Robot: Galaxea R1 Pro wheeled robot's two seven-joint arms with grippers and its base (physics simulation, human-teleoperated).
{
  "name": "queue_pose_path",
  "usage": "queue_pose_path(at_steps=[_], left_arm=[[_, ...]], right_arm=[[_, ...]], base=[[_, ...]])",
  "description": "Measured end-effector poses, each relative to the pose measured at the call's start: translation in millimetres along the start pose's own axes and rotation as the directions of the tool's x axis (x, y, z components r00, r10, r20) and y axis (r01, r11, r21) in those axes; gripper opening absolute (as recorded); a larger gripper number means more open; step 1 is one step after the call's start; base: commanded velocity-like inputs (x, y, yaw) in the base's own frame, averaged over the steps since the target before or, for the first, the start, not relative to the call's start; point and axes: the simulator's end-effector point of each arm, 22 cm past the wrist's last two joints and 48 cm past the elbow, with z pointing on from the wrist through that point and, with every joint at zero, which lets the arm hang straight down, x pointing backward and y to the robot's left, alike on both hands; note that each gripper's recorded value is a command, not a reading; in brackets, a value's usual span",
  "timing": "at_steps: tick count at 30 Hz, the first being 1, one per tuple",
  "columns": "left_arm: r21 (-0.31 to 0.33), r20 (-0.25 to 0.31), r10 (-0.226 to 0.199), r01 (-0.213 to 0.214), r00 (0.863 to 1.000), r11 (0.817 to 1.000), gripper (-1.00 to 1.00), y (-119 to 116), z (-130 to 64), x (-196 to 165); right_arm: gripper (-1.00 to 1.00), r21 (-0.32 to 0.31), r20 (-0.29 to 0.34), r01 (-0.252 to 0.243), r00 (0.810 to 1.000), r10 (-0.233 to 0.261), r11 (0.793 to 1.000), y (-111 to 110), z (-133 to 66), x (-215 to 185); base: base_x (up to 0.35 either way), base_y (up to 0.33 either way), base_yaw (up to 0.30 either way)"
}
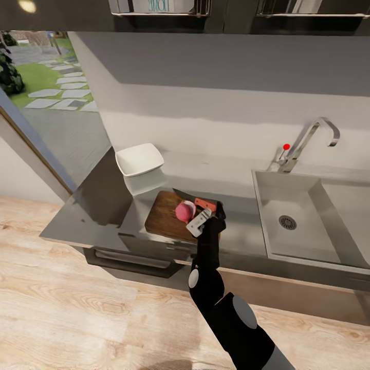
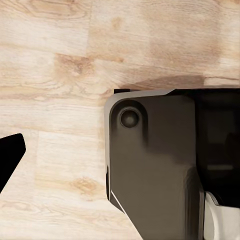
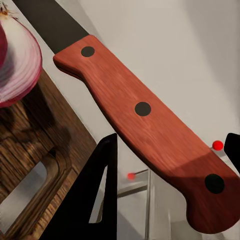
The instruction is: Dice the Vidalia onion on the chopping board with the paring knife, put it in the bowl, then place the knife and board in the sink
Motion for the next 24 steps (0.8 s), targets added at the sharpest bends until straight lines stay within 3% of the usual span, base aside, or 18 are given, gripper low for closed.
queue_pose_path(at_steps=[24], left_arm=[[0.000,-0.001,0.000,0.000,1.000,1.000,1.00,0.0,0.0,0.3]], right_arm=[[-1.00,0.000,-0.001,0.001,1.000,-0.001,1.000,0.6,0.2,0.5]], base=[[0.000,0.000,0.000]])
